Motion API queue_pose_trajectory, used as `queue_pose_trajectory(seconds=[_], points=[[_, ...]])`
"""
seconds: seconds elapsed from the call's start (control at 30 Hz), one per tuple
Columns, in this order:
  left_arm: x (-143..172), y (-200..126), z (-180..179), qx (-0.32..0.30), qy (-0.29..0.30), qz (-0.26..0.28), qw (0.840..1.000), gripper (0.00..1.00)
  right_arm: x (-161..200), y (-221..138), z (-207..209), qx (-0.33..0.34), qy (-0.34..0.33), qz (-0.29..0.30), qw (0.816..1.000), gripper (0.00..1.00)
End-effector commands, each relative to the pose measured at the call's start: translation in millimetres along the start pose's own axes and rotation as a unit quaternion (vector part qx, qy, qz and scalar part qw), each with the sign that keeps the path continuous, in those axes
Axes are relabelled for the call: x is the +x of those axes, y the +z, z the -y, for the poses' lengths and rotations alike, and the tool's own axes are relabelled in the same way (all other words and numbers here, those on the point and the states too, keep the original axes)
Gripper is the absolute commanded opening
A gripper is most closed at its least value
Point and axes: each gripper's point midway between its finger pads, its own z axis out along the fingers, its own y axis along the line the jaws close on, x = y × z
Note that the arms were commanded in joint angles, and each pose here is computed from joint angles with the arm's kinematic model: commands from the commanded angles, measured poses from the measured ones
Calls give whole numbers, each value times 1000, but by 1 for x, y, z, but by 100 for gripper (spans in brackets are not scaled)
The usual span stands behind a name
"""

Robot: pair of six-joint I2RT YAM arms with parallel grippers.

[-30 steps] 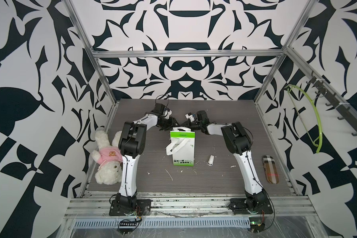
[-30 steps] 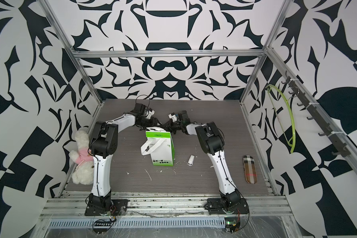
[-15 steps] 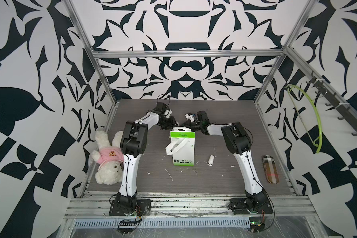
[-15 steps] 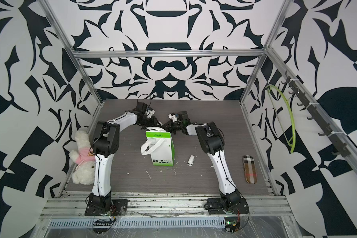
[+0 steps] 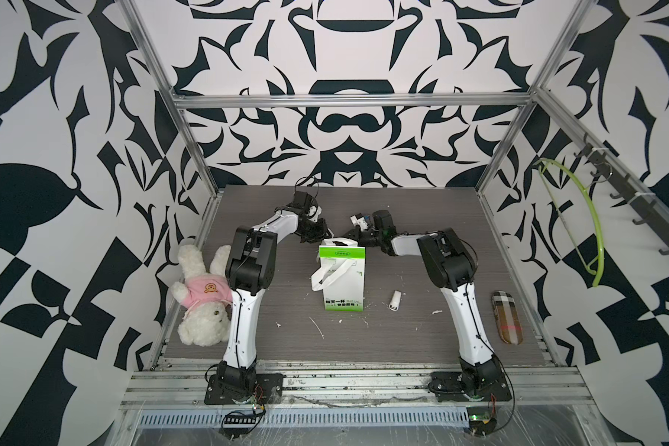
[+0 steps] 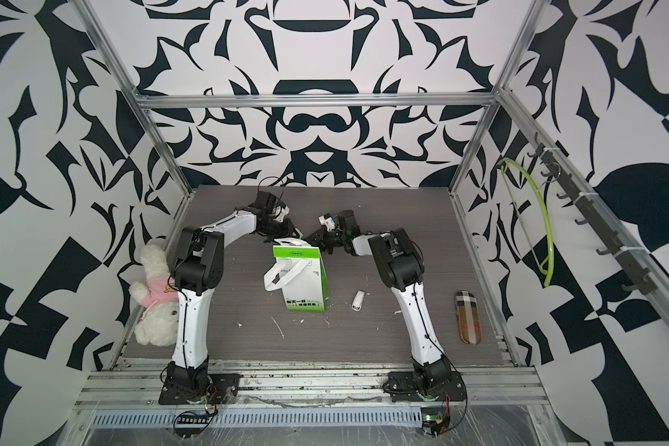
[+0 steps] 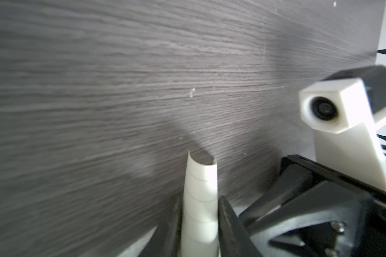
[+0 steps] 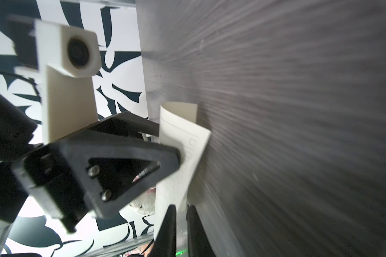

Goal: Staple the receipts to the bags
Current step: Pick up the receipt from the center of the board.

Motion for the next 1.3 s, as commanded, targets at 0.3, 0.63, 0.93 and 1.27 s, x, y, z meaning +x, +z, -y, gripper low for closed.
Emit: queue_pose_trajectory(seconds=[0.3, 0.63, 0.93, 1.27], points=[[3, -113, -29, -57, -54, 35, 996, 30, -49, -162, -41, 74, -52, 177, 980, 16], [-13, -269, 55, 31, -16, 194, 980, 31, -25, -234, -138, 199, -155, 213, 944, 19], [-17, -393, 152, 162, 61, 356, 918, 31, 44, -226, -288, 25, -292, 152, 944, 31], [-20, -462, 212, 262, 66, 409, 872, 33, 118, -191, -404, -81, -410, 82, 905, 35]])
